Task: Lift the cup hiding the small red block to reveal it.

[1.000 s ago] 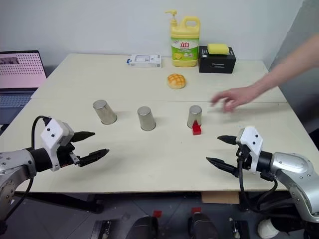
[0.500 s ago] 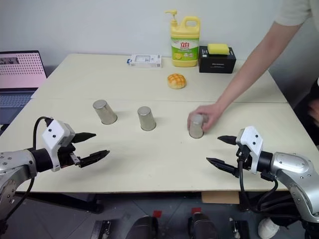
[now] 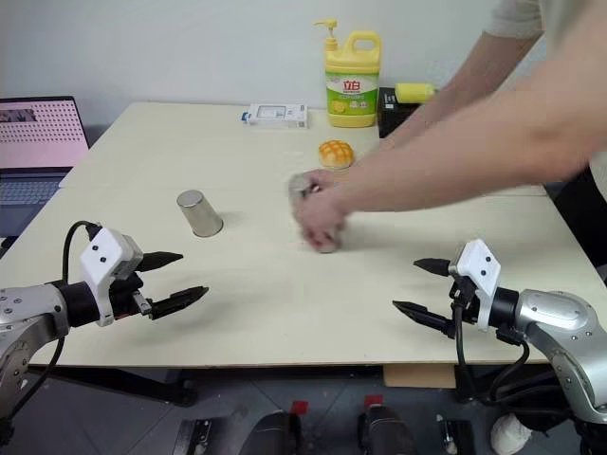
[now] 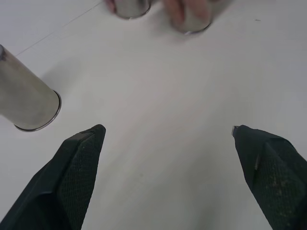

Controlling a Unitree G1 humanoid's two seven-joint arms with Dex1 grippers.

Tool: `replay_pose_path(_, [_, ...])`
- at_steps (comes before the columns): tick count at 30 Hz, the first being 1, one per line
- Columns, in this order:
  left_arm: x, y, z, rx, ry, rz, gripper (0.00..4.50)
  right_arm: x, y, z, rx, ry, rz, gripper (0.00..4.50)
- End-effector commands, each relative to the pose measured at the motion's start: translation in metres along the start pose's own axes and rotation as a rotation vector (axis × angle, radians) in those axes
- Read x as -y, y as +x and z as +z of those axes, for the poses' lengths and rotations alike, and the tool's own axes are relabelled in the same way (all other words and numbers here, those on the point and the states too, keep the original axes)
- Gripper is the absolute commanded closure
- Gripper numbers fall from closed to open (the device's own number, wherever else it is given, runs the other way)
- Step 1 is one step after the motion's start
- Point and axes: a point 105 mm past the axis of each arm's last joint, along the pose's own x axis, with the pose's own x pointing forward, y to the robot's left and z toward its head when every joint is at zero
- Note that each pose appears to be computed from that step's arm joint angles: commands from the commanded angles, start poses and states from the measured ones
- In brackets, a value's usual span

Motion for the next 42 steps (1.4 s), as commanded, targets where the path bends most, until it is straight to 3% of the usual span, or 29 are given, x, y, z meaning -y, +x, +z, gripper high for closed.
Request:
replay_pose_path(1, [-0.002,0.001,0.012,0.040,0.020,0.006,0.00,-0.008,0.000,0.012,0.022,-0.041,0.041,0.06])
replay_pose_path(11, [-0.011,0.021,0.025,0.125,-0.064,0.050,0.00,-0.016,0.019,0.053,0.125,0.002,0.100,0.06])
replay_pose_path(16, [-0.022,0.053,0.033,0.135,-0.025,0.109,0.00,-0.017,0.032,0.063,0.109,0.021,0.112,0.06])
replay_pose_path(26, [-0.028,0.112,0.051,0.167,-0.043,0.087,0.00,-0.023,0.039,0.062,0.096,0.023,0.111,0.06])
replay_pose_path(42, [-0.028,0.172,0.065,0.172,-0.091,0.037,0.00,-0.031,0.038,0.061,0.100,0.020,0.094,0.06])
